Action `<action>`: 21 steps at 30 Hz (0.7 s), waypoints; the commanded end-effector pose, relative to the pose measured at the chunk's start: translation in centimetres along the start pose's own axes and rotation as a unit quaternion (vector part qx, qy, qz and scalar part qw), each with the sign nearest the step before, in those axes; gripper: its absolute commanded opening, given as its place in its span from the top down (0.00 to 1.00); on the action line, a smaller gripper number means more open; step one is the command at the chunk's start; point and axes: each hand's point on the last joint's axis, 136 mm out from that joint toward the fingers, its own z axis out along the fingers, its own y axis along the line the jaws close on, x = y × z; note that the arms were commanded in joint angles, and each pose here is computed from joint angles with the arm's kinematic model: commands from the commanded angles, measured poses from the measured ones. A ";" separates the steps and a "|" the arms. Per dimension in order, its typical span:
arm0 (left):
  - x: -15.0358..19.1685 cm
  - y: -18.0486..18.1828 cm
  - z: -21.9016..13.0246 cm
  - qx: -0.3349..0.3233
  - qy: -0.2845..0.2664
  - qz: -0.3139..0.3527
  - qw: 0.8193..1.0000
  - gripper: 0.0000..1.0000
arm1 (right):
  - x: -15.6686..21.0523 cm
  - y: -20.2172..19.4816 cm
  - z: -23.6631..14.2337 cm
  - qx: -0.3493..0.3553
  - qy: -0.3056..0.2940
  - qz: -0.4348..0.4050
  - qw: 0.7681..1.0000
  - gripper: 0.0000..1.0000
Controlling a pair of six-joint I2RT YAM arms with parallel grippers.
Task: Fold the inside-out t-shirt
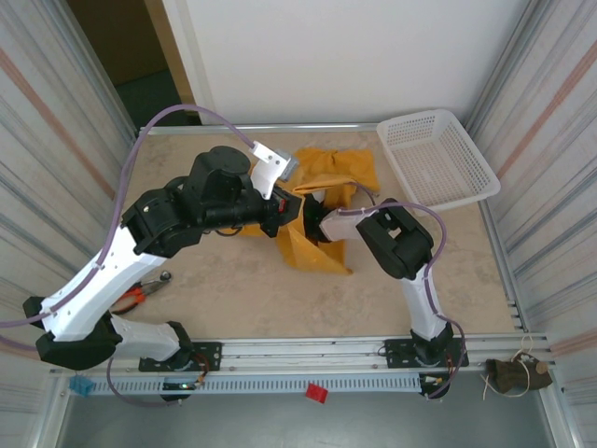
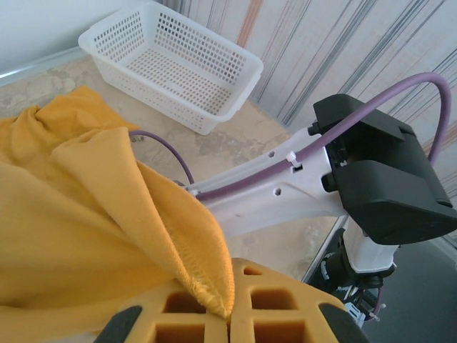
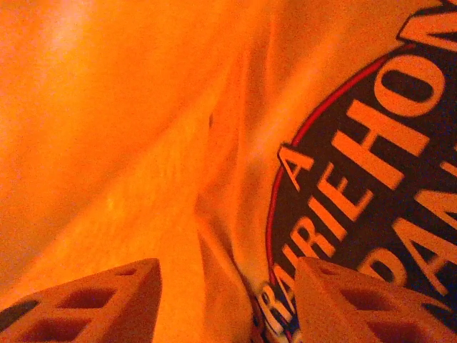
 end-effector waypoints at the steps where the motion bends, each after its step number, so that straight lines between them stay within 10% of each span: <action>1: -1.0 -0.7 -1.0 0.014 -0.016 0.003 1.000 1.00 | -0.4 -2.0 1.1 0.069 0.007 -0.041 0.997 0.41; 21: -3.1 -1.1 -1.4 0.021 -0.059 -0.001 0.998 1.00 | -1.5 -9.8 1.9 0.330 0.024 -0.090 0.939 0.16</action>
